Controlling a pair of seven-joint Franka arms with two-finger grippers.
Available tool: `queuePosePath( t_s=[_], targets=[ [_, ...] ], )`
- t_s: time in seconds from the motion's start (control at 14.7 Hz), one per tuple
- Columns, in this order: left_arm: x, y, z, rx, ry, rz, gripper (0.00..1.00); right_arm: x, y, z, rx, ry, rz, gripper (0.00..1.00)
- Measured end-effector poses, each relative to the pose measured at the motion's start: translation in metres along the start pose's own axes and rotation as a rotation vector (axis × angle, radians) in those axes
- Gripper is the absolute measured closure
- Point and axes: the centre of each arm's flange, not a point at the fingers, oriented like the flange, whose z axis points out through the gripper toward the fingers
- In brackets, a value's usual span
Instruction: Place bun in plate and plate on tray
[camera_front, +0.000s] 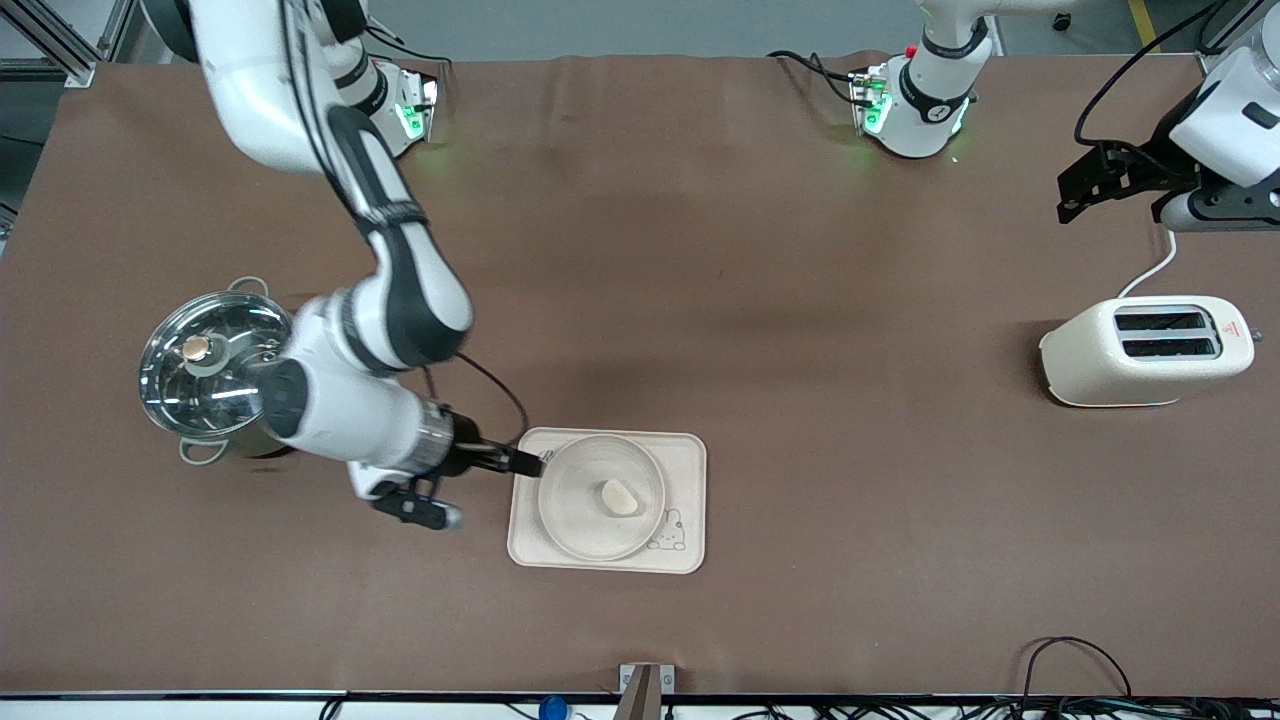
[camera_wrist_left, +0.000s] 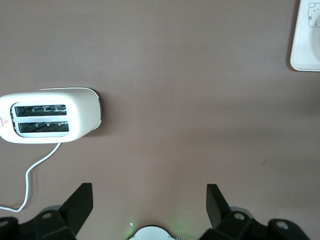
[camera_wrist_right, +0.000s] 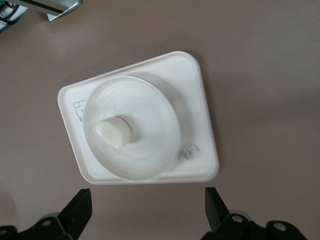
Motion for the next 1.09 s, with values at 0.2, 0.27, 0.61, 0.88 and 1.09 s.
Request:
queuePosePath(
  t_s=[0.2, 0.27, 0.61, 0.88, 1.09],
  targets=[
    [0.000, 0.000, 0.000, 0.000, 0.000, -0.001, 0.00, -0.022, 0.038, -0.115, -0.136, -0.020, -0.002, 0.00],
    [0.000, 0.000, 0.000, 0.000, 0.000, -0.001, 0.00, -0.032, 0.051, -0.146, -0.189, -0.018, 0.001, 0.00],
    [0.000, -0.001, 0.000, 0.000, 0.000, -0.002, 0.00, -0.062, 0.109, -0.229, -0.367, -0.023, 0.060, 0.00],
    [0.000, -0.002, 0.000, 0.000, 0.000, -0.004, 0.00, -0.082, 0.175, -0.300, -0.386, -0.019, 0.154, 0.00],
    [-0.001, -0.002, -0.002, -0.001, 0.004, -0.004, 0.00, -0.111, 0.194, -0.346, -0.375, 0.031, 0.116, 0.00]
  ],
)
